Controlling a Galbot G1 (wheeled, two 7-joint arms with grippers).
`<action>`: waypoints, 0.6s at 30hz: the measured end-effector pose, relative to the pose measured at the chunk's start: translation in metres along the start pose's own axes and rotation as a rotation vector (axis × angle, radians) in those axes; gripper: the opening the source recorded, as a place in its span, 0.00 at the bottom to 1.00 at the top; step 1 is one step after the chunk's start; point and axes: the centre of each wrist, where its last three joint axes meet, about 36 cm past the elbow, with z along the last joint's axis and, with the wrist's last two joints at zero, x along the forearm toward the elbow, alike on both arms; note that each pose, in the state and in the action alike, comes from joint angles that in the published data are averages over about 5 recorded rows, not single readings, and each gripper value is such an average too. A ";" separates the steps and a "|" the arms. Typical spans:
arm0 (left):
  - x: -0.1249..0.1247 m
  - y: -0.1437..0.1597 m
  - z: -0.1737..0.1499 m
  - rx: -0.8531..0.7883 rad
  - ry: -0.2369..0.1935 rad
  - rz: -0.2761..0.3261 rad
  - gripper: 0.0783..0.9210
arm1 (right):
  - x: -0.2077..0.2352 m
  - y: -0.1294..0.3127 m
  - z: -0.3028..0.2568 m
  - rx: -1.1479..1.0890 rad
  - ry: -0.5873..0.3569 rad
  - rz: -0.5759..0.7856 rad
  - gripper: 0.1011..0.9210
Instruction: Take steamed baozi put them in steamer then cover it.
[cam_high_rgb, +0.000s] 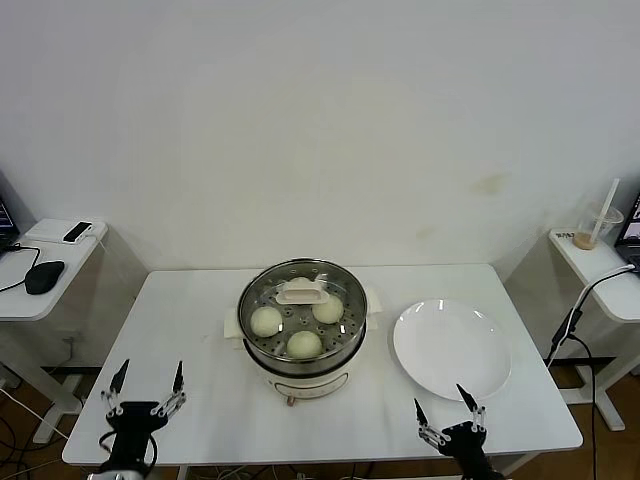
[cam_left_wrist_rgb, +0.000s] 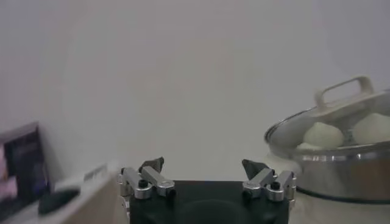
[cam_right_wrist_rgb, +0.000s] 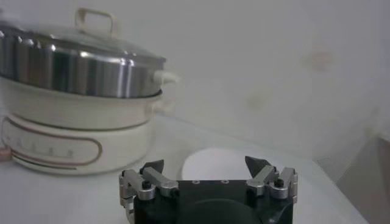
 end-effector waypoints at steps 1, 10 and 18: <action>0.003 0.000 0.002 0.017 0.010 -0.004 0.88 | 0.001 -0.001 0.000 -0.005 0.001 -0.002 0.88; 0.023 0.001 0.018 0.104 0.085 -0.027 0.88 | 0.009 0.002 0.001 -0.031 0.016 -0.023 0.88; 0.029 -0.003 0.028 0.125 0.125 -0.031 0.88 | 0.011 0.006 -0.002 -0.024 0.035 -0.032 0.88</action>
